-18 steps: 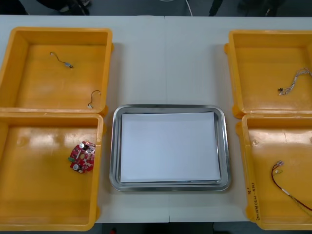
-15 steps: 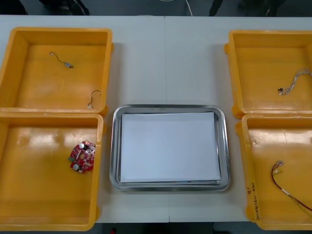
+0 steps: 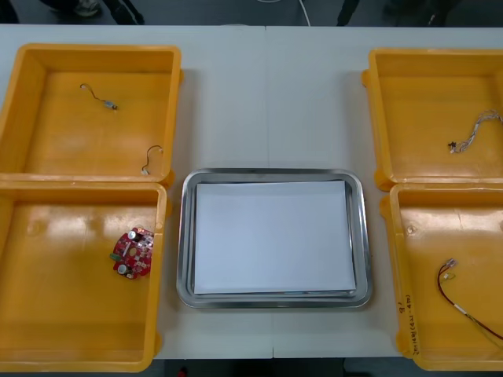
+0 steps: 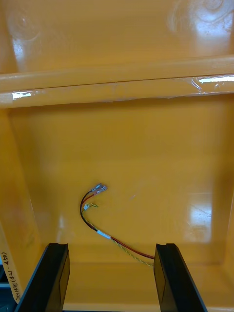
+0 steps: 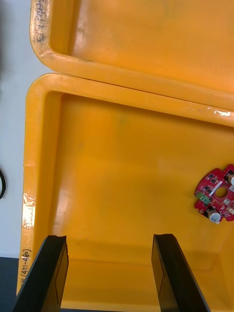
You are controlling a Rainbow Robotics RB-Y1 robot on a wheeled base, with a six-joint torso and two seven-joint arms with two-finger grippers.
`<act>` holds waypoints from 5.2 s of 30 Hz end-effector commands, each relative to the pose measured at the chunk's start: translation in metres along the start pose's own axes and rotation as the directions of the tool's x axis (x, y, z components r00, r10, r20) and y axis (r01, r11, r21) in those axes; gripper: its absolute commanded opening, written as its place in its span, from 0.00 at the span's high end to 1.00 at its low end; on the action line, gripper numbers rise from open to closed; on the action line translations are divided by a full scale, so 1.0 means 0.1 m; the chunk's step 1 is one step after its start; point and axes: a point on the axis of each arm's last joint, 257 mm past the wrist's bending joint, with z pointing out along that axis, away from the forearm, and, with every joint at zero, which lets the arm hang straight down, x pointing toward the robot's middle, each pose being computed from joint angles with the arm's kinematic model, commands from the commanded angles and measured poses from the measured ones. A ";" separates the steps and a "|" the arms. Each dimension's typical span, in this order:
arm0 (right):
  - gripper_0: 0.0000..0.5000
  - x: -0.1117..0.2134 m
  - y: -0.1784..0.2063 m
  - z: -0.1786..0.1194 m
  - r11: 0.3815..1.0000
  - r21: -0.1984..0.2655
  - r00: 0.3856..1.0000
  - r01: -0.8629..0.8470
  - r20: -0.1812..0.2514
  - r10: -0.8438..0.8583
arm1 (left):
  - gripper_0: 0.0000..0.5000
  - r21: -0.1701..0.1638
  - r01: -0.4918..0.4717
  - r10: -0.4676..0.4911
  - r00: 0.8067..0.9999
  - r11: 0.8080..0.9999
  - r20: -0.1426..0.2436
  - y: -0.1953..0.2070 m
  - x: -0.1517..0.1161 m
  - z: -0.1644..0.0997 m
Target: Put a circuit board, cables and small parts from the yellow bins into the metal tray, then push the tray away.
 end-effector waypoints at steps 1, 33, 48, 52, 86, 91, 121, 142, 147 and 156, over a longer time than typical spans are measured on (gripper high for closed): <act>0.00 -0.05 -0.13 -0.18 0.999 0.048 0.999 -0.014 0.030 0.013 | 0.00 0.003 -0.102 0.102 0.995 0.995 0.013 0.00 0.04 -0.04; 0.00 -0.05 -0.13 -0.18 0.999 0.048 0.999 -0.014 0.030 0.013 | 0.00 0.003 -0.102 0.102 0.995 0.995 0.013 0.00 0.04 -0.04; 0.00 -0.05 -0.13 -0.18 0.999 0.048 0.999 -0.014 0.030 0.013 | 0.00 0.003 -0.102 0.102 0.995 0.995 0.013 0.00 0.04 -0.04; 0.00 -0.05 -0.13 -0.18 0.999 0.048 0.999 -0.014 0.030 0.013 | 0.00 0.003 -0.102 0.102 0.995 0.995 0.013 0.00 0.04 -0.04; 0.00 -0.05 -0.13 -0.18 0.999 0.048 0.999 -0.014 0.030 0.013 | 0.00 0.003 -0.102 0.102 0.995 0.995 0.013 0.00 0.04 -0.04; 0.00 -0.05 -0.13 -0.18 0.999 0.048 0.999 -0.014 0.030 0.013 | 0.00 0.003 -0.102 0.102 0.995 0.995 0.013 0.00 0.04 -0.04; 0.00 -0.05 -0.13 -0.18 0.999 0.048 0.999 -0.014 0.030 0.013 | 0.00 0.003 -0.102 0.102 0.995 0.995 0.013 0.00 0.04 -0.04; 0.00 -0.12 -0.17 -0.13 0.997 0.075 0.998 -0.013 0.060 0.008 | 0.00 0.043 0.049 -0.048 0.998 0.998 -0.042 -0.32 0.17 0.15; 0.00 -0.02 -0.19 -0.05 0.997 0.073 0.999 -0.009 0.040 0.006 | 0.00 0.037 0.095 -0.093 0.994 0.995 -0.055 -0.41 0.17 0.17; 0.00 0.18 -0.17 0.07 0.998 0.067 1.000 0.017 0.009 -0.018 | 0.00 0.032 0.185 -0.183 0.981 0.982 -0.067 -0.61 0.15 0.22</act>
